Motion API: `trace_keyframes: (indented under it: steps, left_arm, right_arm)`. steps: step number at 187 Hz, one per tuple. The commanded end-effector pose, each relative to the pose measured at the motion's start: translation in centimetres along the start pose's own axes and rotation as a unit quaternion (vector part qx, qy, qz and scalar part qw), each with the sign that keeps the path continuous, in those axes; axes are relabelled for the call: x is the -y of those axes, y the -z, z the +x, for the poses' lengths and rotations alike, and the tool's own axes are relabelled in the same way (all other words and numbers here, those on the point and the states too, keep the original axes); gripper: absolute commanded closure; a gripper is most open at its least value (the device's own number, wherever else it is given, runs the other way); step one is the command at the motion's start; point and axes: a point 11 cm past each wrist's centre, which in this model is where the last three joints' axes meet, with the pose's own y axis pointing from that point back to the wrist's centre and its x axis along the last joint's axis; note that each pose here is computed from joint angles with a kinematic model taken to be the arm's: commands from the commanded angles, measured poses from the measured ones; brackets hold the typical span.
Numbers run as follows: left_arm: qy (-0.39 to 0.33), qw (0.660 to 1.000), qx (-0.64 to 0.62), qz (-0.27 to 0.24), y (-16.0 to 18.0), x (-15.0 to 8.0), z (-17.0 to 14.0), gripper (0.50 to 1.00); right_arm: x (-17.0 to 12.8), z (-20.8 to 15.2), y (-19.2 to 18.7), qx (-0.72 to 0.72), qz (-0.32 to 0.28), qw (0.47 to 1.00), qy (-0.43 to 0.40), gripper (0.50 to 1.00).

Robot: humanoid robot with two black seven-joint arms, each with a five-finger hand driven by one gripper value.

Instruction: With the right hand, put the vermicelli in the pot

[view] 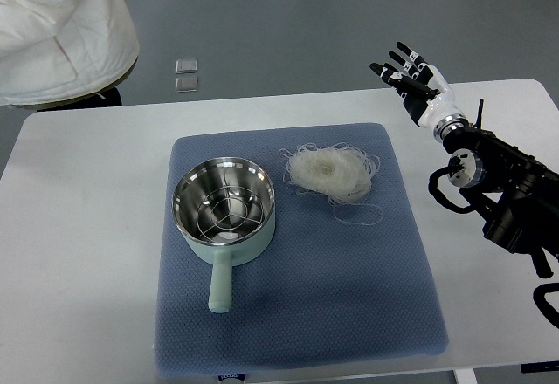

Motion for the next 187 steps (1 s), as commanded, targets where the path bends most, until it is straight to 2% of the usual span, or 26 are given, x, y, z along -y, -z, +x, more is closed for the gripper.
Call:
trace_keyframes:
  steps: [1,187]
  left_arm:
    - [0.000,1.000,0.000,0.000,0.00,0.00,0.00,0.500]
    - [0.000,1.000,0.001,0.000,0.01,0.00,0.00,0.500]
  right_arm:
    - [-0.01,0.08,0.05,0.000,0.000,1.000,-0.001,0.576]
    - [0.23,-0.70,0.50,-0.016,0.001,1.000,0.016,0.576]
